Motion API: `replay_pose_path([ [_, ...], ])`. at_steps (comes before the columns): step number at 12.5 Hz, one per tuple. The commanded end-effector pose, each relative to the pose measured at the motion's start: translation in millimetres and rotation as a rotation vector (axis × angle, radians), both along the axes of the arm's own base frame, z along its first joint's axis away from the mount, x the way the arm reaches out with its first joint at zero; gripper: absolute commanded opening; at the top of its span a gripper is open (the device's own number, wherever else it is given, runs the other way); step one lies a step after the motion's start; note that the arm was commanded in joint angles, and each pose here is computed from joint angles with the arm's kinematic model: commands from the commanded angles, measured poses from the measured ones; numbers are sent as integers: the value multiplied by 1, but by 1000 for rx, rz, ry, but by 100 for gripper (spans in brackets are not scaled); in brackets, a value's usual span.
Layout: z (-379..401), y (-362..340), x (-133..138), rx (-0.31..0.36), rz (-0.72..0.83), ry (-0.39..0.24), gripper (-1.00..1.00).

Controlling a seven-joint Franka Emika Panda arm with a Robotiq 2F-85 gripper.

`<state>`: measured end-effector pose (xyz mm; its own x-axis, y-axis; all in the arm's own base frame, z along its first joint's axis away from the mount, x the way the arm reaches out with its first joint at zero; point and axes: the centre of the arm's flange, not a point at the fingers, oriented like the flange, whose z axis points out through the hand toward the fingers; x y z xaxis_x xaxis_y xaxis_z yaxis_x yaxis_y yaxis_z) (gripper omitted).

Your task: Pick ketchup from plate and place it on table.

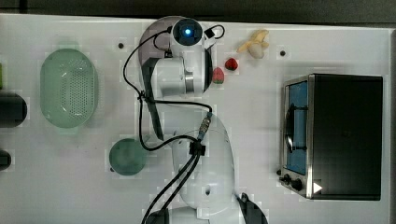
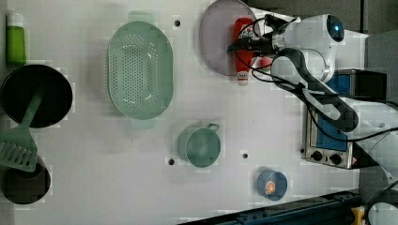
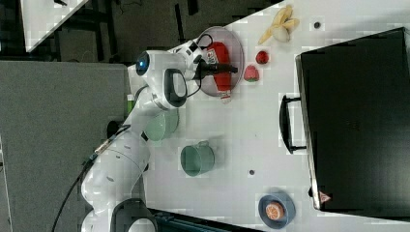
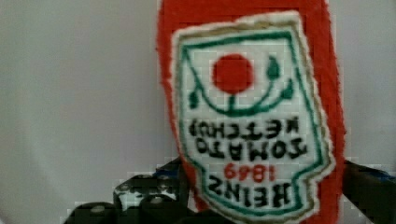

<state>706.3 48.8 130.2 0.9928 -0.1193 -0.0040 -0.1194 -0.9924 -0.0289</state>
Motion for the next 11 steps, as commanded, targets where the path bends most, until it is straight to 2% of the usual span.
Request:
replay_pose_path([
  [1,38,-3,21,2,22,-85,69],
  [2,37,-7,21,-3,18,-81,43],
  [3,39,-7,21,-3,18,-85,27],
  [6,51,-6,24,-1,18,-100,27],
  [9,109,-11,29,-7,3,-128,27],
  [11,162,-20,24,-14,-13,-99,27],
])
